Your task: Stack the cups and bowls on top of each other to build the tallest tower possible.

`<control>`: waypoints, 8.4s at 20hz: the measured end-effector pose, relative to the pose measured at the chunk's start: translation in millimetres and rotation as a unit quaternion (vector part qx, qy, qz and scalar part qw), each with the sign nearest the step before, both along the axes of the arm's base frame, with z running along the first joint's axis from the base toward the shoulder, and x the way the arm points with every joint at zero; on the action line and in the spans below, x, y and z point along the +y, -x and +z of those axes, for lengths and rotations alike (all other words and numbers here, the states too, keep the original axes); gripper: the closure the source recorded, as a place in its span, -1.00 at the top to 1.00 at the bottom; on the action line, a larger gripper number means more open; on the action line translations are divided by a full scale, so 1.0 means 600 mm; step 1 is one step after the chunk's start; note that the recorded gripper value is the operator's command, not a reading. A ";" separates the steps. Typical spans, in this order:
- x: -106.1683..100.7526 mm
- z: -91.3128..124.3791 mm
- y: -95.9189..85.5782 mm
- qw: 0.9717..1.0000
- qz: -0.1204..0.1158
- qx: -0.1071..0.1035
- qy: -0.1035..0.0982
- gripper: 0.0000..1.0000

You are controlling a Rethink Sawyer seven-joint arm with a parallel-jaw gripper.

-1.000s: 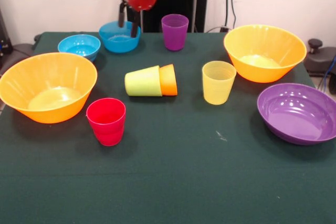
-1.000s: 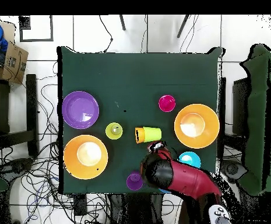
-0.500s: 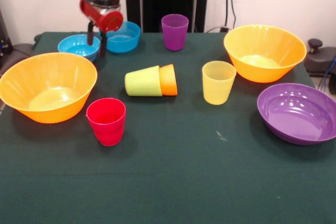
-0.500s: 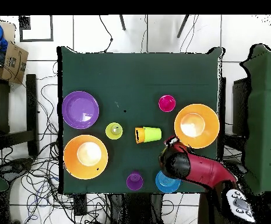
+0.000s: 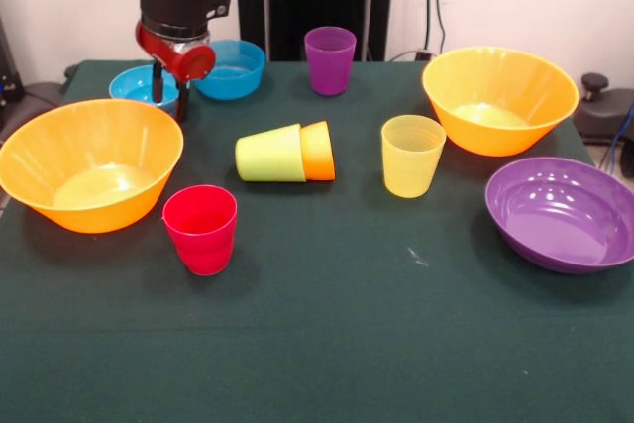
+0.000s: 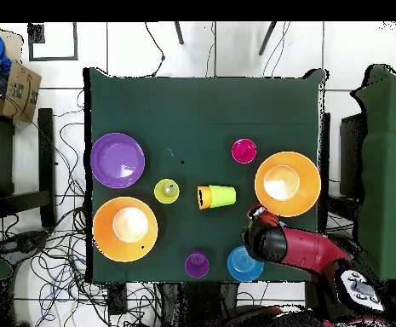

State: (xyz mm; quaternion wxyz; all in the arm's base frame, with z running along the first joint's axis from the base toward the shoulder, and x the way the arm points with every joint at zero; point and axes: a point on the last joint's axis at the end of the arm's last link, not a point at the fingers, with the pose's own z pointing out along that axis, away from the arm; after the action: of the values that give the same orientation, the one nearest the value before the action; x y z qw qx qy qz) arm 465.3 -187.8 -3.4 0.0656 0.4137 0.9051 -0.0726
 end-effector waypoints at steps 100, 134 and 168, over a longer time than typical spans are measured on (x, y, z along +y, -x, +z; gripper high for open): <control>0.019 0.131 0.079 0.996 0.067 0.057 -0.032 1.00; -0.005 0.029 -0.020 0.995 0.066 0.030 -0.067 1.00; -0.105 0.033 0.020 0.997 0.033 0.013 -0.063 1.00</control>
State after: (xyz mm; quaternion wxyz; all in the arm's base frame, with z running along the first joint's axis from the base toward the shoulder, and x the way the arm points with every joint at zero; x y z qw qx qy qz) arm 453.2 -250.9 16.3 0.0301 0.3862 0.9218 -0.0187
